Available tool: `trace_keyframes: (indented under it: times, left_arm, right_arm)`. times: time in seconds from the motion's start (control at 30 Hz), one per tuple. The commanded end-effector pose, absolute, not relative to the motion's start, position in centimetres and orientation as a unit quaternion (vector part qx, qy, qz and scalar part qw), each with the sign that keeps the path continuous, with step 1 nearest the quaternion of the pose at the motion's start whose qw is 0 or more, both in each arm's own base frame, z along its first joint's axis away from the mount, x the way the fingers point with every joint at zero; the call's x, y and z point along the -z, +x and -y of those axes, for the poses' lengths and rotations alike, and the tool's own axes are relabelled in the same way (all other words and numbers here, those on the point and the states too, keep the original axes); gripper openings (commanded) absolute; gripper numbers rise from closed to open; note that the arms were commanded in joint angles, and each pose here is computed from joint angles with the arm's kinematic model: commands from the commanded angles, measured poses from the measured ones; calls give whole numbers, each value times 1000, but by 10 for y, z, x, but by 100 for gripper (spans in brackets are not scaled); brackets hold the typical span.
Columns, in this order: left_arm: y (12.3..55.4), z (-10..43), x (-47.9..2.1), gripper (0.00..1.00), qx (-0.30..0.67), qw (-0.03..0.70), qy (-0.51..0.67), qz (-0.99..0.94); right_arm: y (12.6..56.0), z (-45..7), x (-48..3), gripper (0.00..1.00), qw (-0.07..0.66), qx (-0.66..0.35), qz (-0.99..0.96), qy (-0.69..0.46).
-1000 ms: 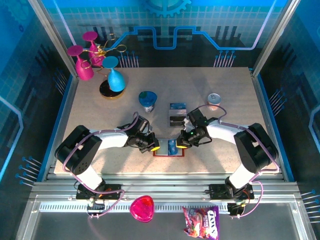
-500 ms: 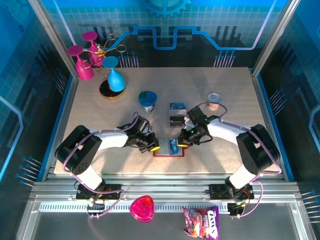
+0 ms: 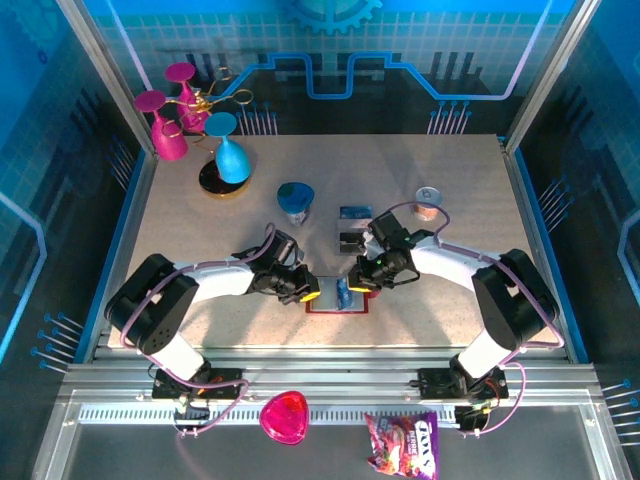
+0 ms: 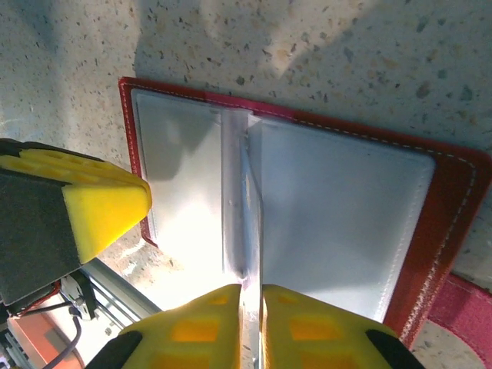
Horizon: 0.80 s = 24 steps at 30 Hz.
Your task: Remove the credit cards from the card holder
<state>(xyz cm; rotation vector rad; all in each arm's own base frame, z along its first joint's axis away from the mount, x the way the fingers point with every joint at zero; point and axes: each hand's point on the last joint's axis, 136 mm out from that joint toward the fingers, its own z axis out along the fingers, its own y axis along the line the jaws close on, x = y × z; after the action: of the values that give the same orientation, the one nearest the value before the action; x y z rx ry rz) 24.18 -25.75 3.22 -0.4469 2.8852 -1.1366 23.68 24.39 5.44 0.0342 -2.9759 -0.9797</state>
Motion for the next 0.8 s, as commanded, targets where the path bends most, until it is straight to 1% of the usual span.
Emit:
trace_keyframes:
  times: [0.0,0.43,0.77]
  left_arm:
    - [239,256,-39,14,364,3,-136,-922]
    - [238,260,-38,14,376,-4,-125,-918]
    - [239,259,-40,14,378,-6,-119,-918]
  right_arm:
    - [237,-249,-59,16,4,311,950,7]
    - [231,-247,-64,16,-2,291,957,2]
    - [228,-248,-66,12,-8,286,958,0]
